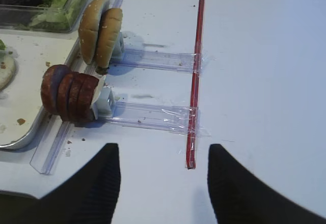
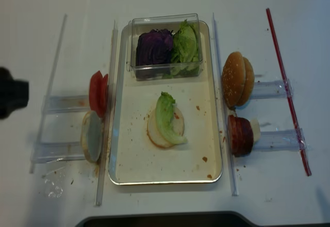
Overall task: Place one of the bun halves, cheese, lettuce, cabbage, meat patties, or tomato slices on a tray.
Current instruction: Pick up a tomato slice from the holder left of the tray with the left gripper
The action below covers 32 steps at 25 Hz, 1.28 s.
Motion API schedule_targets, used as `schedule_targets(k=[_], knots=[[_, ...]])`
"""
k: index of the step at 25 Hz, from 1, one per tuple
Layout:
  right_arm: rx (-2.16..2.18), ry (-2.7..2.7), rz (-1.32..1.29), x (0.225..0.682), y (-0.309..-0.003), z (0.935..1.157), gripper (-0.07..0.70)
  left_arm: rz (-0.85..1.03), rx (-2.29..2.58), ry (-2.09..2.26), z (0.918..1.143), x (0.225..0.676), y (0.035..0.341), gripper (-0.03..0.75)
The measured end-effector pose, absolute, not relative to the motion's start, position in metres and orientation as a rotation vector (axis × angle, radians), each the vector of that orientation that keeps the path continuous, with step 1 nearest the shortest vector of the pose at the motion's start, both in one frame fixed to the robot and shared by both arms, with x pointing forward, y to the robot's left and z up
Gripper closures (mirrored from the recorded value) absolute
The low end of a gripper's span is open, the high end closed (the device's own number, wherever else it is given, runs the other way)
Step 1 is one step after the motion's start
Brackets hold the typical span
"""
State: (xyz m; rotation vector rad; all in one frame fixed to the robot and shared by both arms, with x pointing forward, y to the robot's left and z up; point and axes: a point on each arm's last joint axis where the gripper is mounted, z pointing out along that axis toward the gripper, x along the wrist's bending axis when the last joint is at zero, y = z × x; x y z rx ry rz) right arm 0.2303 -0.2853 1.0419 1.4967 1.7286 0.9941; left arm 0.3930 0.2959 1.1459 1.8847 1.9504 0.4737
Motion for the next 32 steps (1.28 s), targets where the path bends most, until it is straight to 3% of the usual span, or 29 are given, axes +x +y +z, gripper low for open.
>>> schedule_targets(k=[9,22,32], knots=[[1.497,1.729,0.994,0.23,-0.285,1.042,0.234,0.359,1.966,2.036,1.129,0.461,0.294,0.361],[1.497,1.729,0.994,0.23,-0.285,1.042,0.234,0.315,2.002,2.054,1.119,0.472,0.291,0.361],[1.497,1.729,0.994,0.23,-0.285,1.042,0.234,0.257,2.121,1.929,1.117,0.503,0.245,0.361]])
